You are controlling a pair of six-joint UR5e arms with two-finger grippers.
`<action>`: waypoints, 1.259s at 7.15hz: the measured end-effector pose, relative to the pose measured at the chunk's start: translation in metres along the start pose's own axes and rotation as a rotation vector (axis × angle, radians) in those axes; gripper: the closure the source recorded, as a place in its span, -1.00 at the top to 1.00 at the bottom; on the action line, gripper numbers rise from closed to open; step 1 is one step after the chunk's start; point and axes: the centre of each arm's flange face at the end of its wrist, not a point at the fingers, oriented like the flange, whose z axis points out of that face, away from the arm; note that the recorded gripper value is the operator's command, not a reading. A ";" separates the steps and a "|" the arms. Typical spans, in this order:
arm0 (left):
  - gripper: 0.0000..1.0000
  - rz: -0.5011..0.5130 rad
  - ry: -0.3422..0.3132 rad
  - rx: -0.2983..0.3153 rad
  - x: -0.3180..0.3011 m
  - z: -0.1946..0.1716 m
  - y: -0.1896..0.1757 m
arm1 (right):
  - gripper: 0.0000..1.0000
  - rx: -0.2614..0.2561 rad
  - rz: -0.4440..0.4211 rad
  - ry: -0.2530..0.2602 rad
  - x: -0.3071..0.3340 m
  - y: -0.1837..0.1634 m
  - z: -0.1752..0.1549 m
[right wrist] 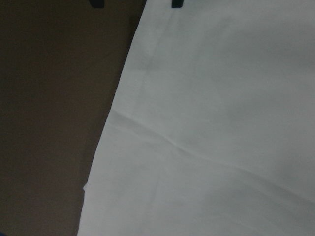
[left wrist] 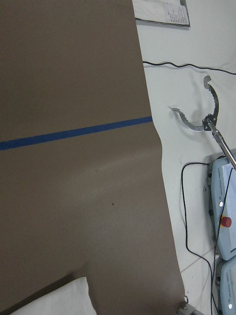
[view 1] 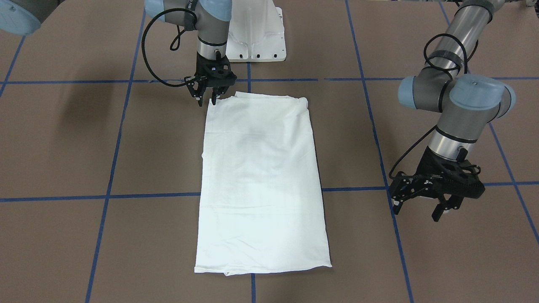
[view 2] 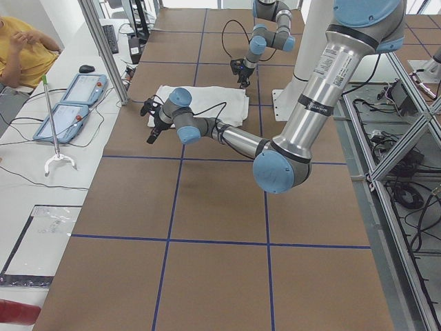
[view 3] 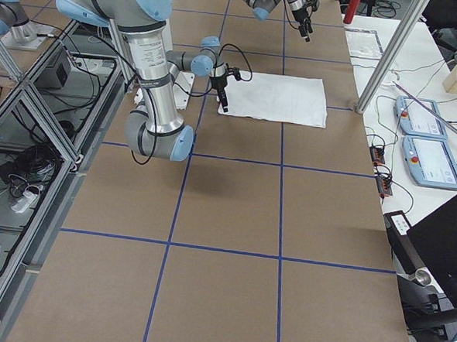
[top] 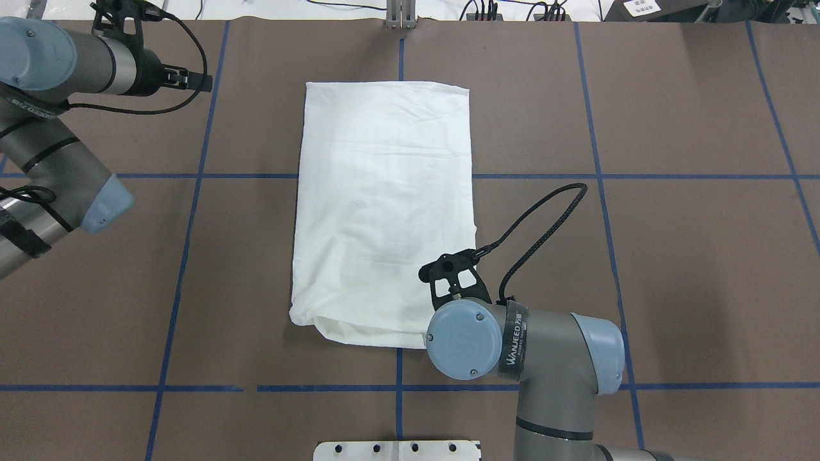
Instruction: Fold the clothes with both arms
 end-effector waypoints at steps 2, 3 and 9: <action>1.00 -0.050 0.074 -0.029 0.014 -0.021 0.004 | 1.00 0.076 0.069 -0.104 0.008 -0.024 -0.026; 1.00 -0.083 0.124 -0.042 0.021 -0.047 0.019 | 1.00 0.109 0.142 -0.174 0.015 -0.027 -0.043; 1.00 -0.453 0.288 -0.259 0.183 -0.114 0.228 | 0.96 0.217 0.626 -0.442 0.047 0.048 -0.033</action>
